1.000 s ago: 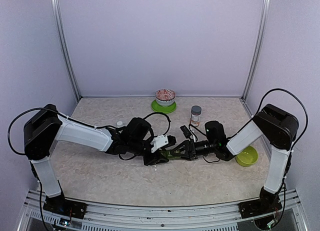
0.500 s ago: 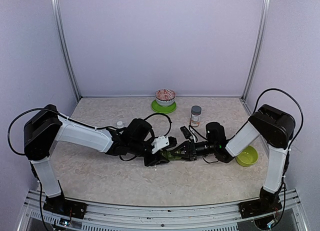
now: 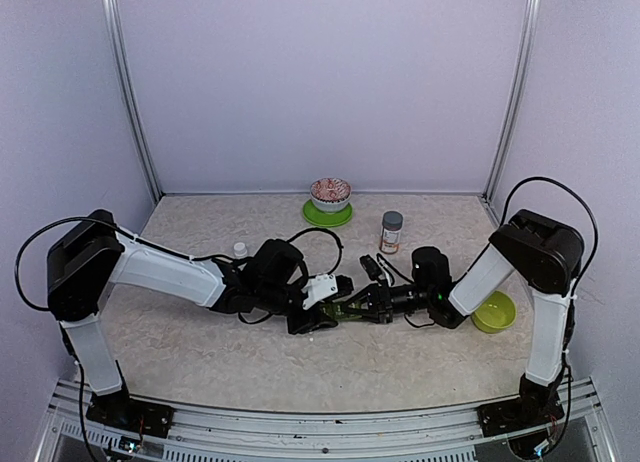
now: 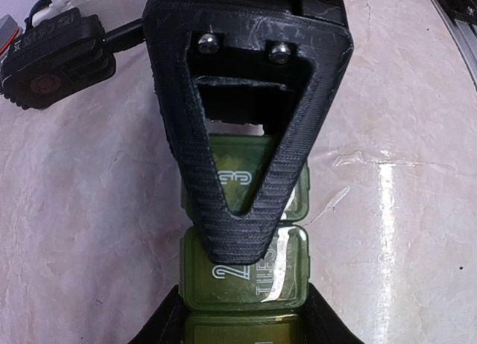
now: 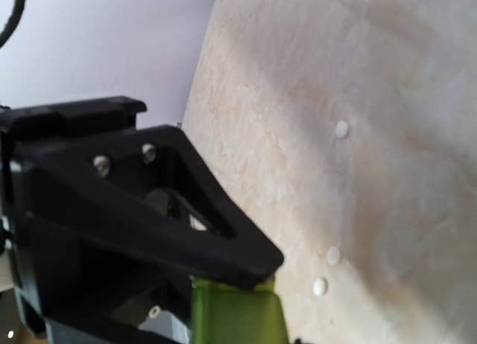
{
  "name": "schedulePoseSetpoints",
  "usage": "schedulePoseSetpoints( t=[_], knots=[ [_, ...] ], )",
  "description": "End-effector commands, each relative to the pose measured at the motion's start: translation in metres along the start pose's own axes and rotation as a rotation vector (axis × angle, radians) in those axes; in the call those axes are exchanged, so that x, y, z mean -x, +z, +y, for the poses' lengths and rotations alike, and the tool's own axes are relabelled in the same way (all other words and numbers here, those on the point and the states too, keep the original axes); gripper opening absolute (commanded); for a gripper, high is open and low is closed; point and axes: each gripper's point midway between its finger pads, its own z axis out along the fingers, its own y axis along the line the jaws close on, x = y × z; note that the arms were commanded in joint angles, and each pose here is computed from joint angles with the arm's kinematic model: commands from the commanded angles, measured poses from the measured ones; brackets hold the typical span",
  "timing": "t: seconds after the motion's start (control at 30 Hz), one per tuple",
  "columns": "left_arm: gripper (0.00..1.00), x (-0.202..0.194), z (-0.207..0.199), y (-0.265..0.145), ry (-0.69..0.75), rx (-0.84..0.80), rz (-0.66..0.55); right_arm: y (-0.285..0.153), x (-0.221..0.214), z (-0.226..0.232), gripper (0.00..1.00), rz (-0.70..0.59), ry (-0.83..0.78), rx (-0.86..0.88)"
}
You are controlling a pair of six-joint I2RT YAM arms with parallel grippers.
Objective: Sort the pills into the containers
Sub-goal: Pass from the left arm to the right, then open the lid of the pill container.
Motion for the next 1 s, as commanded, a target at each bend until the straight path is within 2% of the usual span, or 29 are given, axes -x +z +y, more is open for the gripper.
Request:
schedulePoseSetpoints(
  t=[0.0, 0.13, 0.23, 0.67, 0.97],
  knots=[
    [0.55, 0.022, 0.006, -0.014, 0.021, 0.047, -0.069, 0.001, -0.007, 0.010, 0.16, 0.029, -0.026, 0.059],
    [0.86, 0.027, 0.008, -0.027, 0.025, 0.091, -0.106, 0.001, -0.006, 0.015, 0.15, 0.026, -0.023, 0.071],
    [0.98, 0.028, 0.008, -0.041, 0.041, 0.136, -0.140, 0.000, -0.005, 0.020, 0.15, 0.025, -0.021, 0.080],
    [0.99, 0.026, -0.004, -0.058, 0.133, 0.228, -0.145, -0.009, -0.004, 0.047, 0.15, 0.018, 0.002, 0.152],
    [0.91, 0.041, -0.005, -0.064, 0.180, 0.278, -0.166, -0.015, -0.005, 0.062, 0.13, 0.017, 0.013, 0.168]
  ],
)
